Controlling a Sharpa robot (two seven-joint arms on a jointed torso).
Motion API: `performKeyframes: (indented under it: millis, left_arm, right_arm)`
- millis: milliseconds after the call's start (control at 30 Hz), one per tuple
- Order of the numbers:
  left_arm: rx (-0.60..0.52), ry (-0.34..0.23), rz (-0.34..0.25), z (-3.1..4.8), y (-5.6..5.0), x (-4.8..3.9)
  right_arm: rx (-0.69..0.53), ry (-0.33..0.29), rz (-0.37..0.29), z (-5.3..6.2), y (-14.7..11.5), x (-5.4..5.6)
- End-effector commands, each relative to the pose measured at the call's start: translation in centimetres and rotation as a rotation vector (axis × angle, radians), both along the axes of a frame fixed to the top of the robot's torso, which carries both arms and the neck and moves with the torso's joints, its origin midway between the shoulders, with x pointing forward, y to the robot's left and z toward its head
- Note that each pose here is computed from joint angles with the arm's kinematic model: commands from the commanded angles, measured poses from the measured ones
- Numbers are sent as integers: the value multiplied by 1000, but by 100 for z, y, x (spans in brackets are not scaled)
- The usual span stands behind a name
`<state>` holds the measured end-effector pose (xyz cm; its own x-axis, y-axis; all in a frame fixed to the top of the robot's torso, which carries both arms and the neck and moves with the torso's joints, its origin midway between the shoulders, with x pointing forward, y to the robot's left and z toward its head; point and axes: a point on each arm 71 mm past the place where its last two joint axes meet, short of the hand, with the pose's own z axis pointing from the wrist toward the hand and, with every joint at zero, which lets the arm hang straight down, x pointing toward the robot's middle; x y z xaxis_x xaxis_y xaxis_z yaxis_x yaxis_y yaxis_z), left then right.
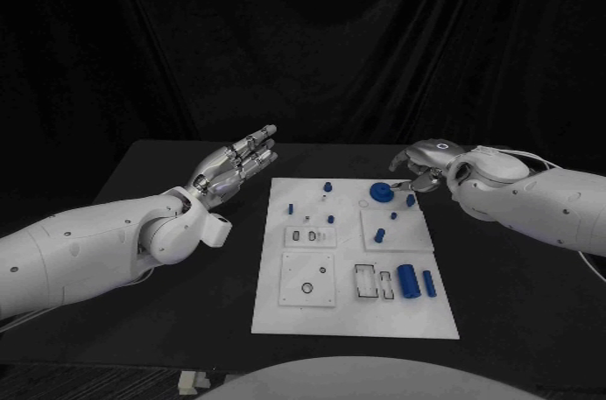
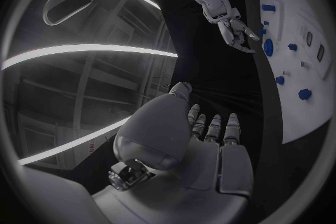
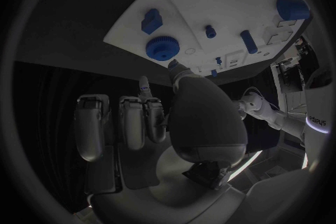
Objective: Assemble the parts on the task board
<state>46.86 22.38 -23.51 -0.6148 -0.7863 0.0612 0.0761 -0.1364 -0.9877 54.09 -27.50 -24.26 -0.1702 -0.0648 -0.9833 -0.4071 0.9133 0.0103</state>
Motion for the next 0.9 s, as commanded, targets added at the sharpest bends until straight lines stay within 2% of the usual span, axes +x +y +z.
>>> performKeyframes:
  millis: [33, 433, 900]
  left_arm:
    - [-28, -20, -11, 23, -14, -11]
    - [-29, -18, -12, 22, -9, -13]
    - [-29, -16, -15, 21, -8, -14]
  right_arm:
    - [-13, 21, -26, -49, -18, 6]
    - [-22, 50, -15, -127, 49, 14]
    - [-17, 49, 2, -161, 123, 21]
